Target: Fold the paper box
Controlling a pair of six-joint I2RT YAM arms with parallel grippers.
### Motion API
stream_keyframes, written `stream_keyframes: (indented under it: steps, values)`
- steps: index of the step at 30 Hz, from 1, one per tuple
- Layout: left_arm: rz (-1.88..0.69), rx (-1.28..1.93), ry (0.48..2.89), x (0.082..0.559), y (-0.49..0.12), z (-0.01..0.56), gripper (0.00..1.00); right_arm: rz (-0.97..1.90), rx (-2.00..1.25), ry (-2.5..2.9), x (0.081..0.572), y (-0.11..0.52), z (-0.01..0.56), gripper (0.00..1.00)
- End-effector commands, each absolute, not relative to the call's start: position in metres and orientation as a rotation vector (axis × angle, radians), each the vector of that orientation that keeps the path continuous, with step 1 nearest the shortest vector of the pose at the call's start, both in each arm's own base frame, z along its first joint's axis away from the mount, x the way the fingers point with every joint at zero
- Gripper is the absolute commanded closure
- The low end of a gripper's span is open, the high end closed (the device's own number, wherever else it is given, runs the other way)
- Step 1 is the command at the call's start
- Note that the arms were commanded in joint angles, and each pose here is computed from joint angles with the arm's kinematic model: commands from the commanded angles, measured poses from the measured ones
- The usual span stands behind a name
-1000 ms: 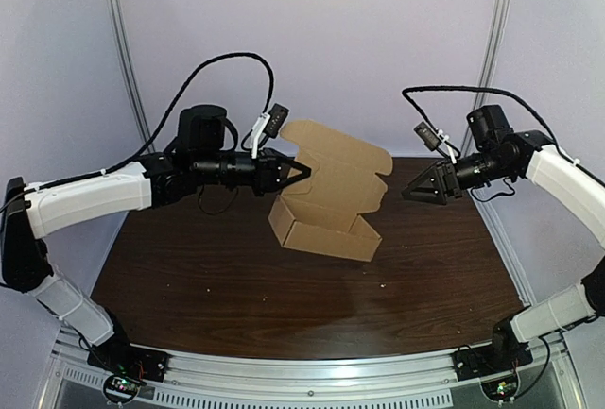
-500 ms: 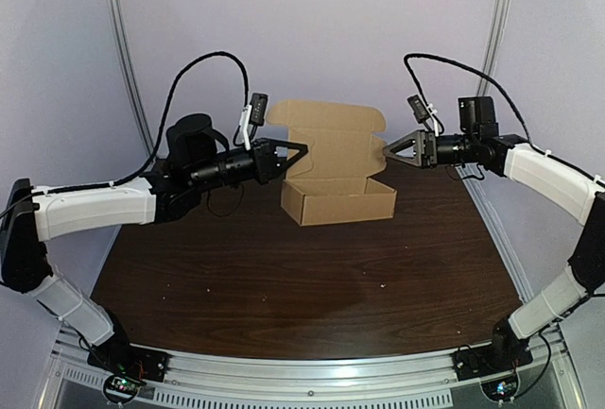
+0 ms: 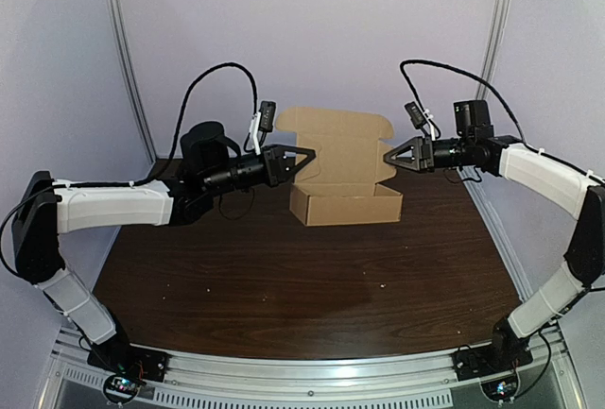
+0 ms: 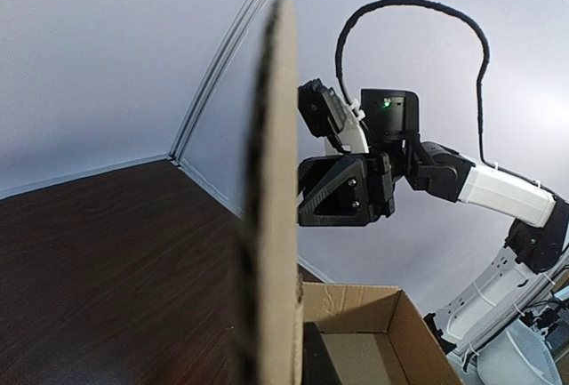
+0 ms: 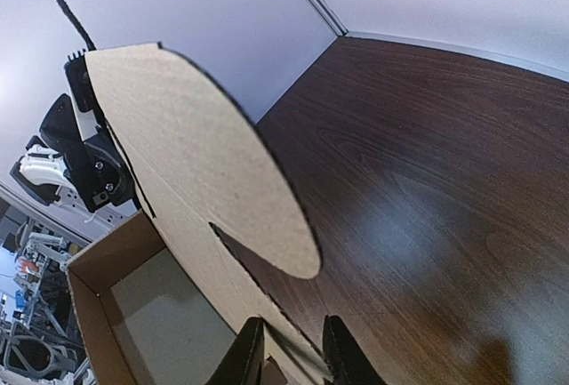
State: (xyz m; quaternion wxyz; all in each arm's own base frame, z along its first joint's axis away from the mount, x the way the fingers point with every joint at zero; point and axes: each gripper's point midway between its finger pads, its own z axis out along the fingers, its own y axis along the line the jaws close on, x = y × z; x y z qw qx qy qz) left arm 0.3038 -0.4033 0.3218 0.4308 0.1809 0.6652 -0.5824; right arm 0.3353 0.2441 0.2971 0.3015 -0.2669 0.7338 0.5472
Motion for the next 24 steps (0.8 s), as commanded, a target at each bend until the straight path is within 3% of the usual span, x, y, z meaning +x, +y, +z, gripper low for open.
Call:
stream_keyframes:
  steps: [1, 5, 7, 13, 20, 24]
  values:
    - [-1.404, 0.418, 1.622, 0.312, -0.4, 0.326, 1.0, 1.388, -0.722, 1.976, 0.322, 0.245, 0.303, 0.81]
    - [-1.4, 0.438, 1.629, 0.312, -0.408, 0.319, 1.0, 1.281, -0.722, 2.045, 0.323, 0.253, 0.295, 0.98]
    - [-1.383, 0.452, 1.637, 0.311, -0.415, 0.314, 1.0, 1.232, -0.753, 2.072, 0.322, 0.263, 0.291, 0.98]
    - [-1.264, 0.463, 1.696, 0.315, -0.432, 0.289, 1.0, 1.125, -0.782, 2.185, 0.325, 0.291, 0.276, 0.89]
    - [-1.297, 0.438, 1.752, 0.319, -0.439, 0.279, 1.0, 1.112, -0.801, 2.263, 0.333, 0.298, 0.253, 0.83]
    - [-1.196, 0.486, 1.775, 0.316, -0.421, 0.276, 1.0, 0.987, -0.897, 2.179, 0.327, 0.269, 0.279, 0.66]
